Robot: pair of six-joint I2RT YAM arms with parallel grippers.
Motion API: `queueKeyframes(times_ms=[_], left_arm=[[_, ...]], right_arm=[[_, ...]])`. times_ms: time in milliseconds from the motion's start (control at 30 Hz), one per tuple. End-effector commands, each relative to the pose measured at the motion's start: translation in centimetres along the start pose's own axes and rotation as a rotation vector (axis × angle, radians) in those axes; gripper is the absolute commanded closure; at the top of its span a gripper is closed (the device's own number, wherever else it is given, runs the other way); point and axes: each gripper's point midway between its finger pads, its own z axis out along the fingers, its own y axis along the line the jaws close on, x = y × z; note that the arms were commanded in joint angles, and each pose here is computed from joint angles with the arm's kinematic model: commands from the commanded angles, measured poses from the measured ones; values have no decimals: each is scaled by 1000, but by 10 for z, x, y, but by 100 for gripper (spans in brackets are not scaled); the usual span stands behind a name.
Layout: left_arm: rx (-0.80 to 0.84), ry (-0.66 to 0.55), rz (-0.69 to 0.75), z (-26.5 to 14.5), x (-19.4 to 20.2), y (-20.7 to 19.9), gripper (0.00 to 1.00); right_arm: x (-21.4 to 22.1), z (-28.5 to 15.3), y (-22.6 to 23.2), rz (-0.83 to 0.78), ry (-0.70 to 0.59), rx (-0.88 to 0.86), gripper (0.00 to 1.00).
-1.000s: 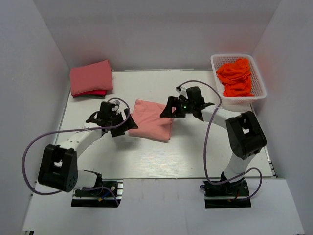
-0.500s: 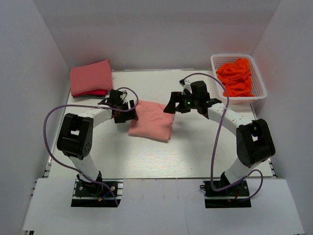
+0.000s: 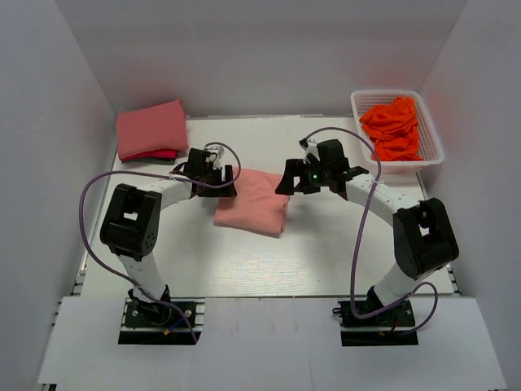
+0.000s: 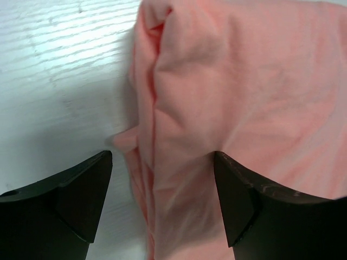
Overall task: Fold and stack the t-shirts
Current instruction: Put the neatly folded tshirt into the corner of the board with the left arm
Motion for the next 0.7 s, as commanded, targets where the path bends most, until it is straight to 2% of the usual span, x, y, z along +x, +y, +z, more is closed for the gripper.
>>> queueKeyframes(times_ms=[0,67,200,267,333,433,467,500,567,667], left_arm=[[26,43,52,13,8,-7,15],[1,75,55,17,16,-5,23],[-98,109,94,25,31,4,33],[-121,167,105,31,49,9,42],[-141,196,123,35,60,9,46],[-201,242,158,40,75,15,65],[-236,243,173,38,71,16,86],[-263,251,159,39,72,20,98],[-310,260,154,36,67,25,100],[-274,151,161,24,16,7,100]], right_arm=[[-11,-11,5,-28,-53,0,10],[-11,-12,5,-32,-62,4,10],[-12,-14,-6,-34,-74,71,10],[-12,-16,-9,-35,-83,89,10],[-17,-19,-11,-43,-105,102,10],[-15,-22,-16,-42,-109,136,10],[-17,-25,-17,-44,-117,146,10],[-17,-26,-17,-47,-123,152,10],[-18,-29,-22,-49,-133,178,10],[-20,-34,-26,-49,-152,204,10]])
